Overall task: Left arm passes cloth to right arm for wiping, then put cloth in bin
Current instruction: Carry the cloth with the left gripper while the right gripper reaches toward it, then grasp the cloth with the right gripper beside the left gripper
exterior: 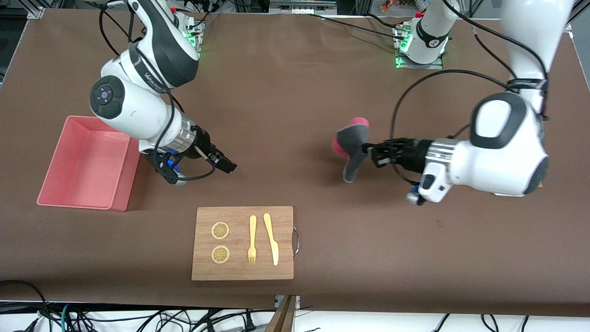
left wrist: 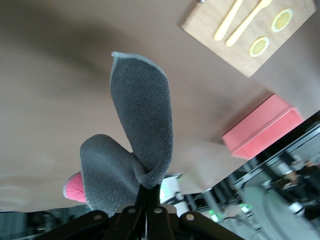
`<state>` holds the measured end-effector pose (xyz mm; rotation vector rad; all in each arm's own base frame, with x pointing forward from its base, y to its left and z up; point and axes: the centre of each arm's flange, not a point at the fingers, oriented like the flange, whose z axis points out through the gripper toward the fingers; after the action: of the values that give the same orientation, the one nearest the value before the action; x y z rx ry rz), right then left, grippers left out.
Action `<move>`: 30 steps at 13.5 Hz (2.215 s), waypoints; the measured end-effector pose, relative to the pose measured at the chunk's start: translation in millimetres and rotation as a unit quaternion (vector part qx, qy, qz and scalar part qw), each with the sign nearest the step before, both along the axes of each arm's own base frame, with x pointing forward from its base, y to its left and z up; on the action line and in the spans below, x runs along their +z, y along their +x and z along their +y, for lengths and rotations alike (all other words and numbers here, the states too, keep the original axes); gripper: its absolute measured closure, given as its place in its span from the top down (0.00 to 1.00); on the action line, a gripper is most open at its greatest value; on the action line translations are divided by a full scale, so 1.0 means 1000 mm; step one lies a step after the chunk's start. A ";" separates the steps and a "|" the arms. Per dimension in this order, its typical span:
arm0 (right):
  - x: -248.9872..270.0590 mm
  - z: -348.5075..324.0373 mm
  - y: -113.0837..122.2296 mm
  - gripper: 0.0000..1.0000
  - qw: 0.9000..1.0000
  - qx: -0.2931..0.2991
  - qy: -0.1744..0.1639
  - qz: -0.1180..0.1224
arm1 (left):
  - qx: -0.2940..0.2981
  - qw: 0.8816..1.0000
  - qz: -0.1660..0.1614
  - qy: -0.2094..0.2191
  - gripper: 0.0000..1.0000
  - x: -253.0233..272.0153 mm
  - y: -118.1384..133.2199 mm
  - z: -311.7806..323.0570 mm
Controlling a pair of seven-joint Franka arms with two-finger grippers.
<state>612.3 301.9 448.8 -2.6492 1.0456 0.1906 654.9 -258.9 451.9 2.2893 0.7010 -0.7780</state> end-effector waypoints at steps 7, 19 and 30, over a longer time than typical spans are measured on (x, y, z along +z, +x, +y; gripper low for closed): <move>-0.009 0.045 -0.016 0.99 0.999 -0.045 0.018 0.021 | 0.165 0.984 0.014 -0.067 0.02 -0.007 -0.032 -0.177; -0.016 0.035 -0.025 0.23 0.997 -0.032 -0.012 0.071 | 0.218 0.969 0.036 -0.107 0.02 -0.014 -0.039 -0.205; -0.017 0.023 -0.020 0.04 0.998 0.009 -0.014 0.068 | 0.218 0.969 0.037 -0.107 0.02 -0.016 -0.040 -0.207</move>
<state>592.0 324.5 432.0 -2.7040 1.0738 0.3656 615.1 -465.7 436.0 1.8286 1.0545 -0.6902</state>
